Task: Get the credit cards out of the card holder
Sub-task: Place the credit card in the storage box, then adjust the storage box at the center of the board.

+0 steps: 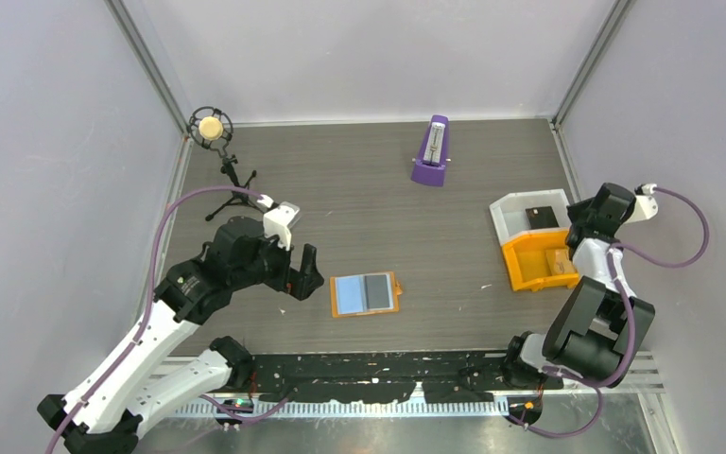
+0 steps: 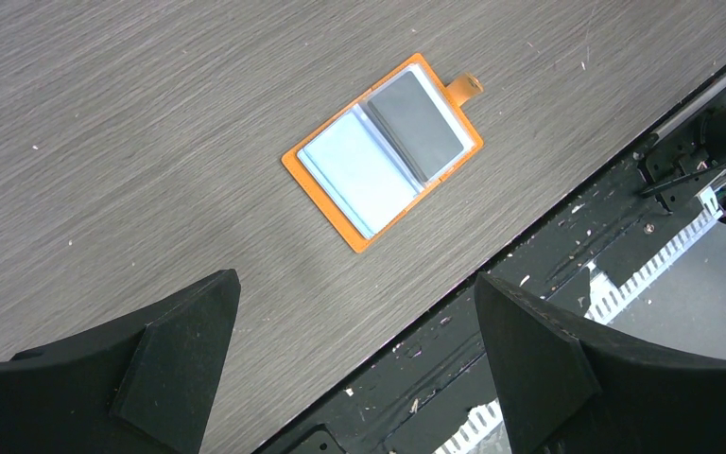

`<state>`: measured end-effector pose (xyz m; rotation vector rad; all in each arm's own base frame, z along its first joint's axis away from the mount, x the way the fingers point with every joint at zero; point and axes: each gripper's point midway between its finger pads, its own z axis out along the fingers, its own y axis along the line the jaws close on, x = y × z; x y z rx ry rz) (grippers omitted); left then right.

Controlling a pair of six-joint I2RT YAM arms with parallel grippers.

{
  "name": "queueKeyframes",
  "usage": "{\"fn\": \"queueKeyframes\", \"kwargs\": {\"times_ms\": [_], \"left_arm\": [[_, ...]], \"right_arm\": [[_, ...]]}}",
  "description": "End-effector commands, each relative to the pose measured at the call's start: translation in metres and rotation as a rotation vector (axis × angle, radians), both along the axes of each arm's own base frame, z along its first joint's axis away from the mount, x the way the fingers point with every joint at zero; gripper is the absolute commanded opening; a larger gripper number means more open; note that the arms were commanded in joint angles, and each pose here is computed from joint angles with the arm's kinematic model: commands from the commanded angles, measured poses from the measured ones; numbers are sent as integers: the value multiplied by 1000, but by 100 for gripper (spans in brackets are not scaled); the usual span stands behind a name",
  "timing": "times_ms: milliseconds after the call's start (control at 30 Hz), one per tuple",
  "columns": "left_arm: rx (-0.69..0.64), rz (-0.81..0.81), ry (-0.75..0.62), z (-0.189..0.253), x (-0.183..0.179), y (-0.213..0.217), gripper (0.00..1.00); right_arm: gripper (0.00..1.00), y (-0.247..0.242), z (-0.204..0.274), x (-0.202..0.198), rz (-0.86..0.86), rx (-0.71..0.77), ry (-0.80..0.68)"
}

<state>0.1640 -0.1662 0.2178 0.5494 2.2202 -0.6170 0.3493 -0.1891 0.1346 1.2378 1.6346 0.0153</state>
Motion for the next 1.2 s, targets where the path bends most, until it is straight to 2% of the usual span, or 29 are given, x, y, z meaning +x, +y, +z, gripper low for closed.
{"fn": "queueKeyframes", "kwargs": {"times_ms": [0,133,333,533,700,800,1167], "left_arm": [[-8,0,-37,7,2,2,100],[-16,-6,-37,8,1,1,100],[-23,-10,-38,8,0,0,100],[-30,-14,-38,9,-2,0,100],[-37,-29,-28,8,-4,-3,100],[-43,-36,-29,9,-5,-4,100],[-49,-43,-32,10,-7,-5,100]], "right_arm": [[27,11,36,9,115,-41,4],[26,42,37,7,250,-39,65],[25,123,26,8,504,-63,159],[24,194,3,-9,674,-49,221],[21,217,-33,-44,672,81,305],[20,220,-39,-62,635,137,304],[19,206,-64,-96,537,141,385]]}}
